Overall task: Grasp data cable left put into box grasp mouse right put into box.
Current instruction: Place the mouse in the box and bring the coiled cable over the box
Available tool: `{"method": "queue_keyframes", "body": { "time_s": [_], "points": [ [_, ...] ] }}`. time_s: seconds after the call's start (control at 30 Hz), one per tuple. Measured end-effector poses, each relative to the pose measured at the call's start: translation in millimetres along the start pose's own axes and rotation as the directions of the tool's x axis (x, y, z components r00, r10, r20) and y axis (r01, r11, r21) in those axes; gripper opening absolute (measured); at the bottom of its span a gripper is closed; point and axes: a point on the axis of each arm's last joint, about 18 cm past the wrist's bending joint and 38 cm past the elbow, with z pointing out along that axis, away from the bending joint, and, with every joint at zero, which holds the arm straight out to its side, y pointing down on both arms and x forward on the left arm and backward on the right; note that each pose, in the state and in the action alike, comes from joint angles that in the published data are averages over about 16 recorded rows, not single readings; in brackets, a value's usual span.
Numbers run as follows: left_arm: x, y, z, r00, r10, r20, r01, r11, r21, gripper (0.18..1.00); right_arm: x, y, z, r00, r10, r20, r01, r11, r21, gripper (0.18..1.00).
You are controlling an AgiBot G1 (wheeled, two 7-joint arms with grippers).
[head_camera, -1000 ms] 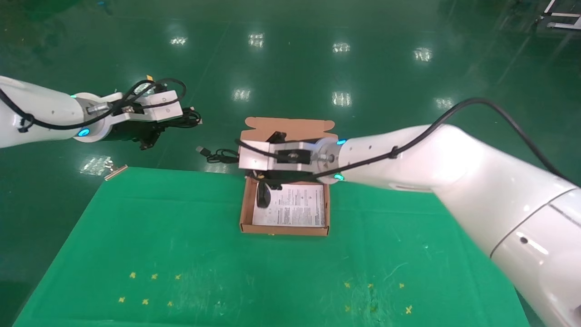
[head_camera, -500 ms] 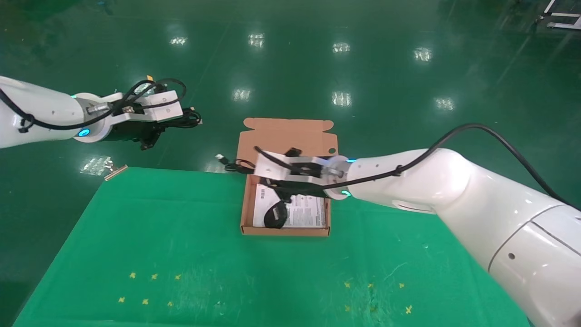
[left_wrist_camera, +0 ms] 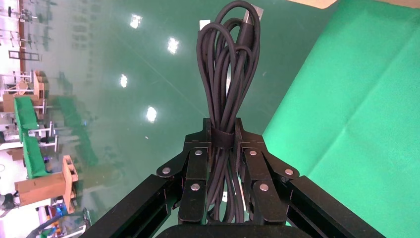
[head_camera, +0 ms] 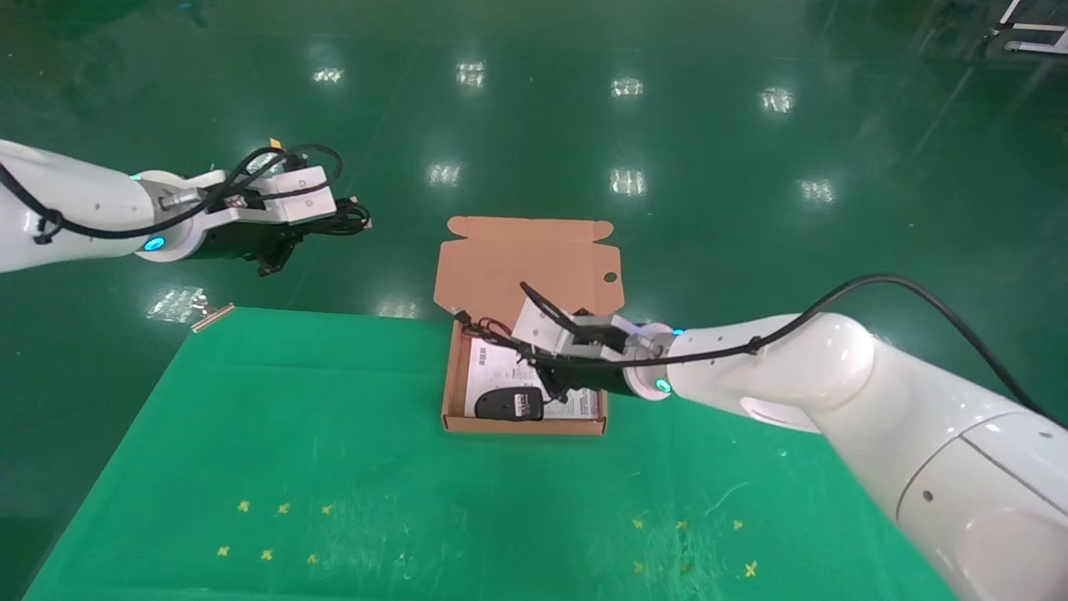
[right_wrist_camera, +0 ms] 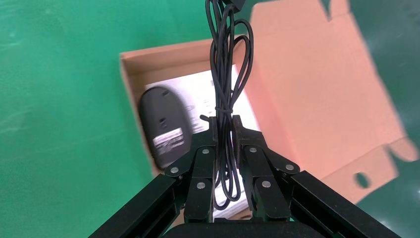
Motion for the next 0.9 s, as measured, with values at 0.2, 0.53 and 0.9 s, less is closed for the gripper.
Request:
{"method": "queue_keyframes", "body": {
  "time_s": [0.2,0.53,0.9],
  "points": [
    [0,0,0,1.0,0.0,-0.001,0.0,1.0,0.0,0.26,-7,8,2,0.999,0.04,0.014,-0.039,0.999,-0.009,0.23],
    [20,-12,8,0.999,0.024,-0.032,-0.023,0.999,0.032,0.26,-7,16,-3,0.999,0.047,0.017,-0.047,0.999,-0.017,0.269],
    [82,-44,35,0.99,0.094,-0.101,-0.081,0.988,0.13,0.26,16,31,-28,0.999,0.034,-0.03,-0.035,0.999,-0.031,0.426]
  ]
}}
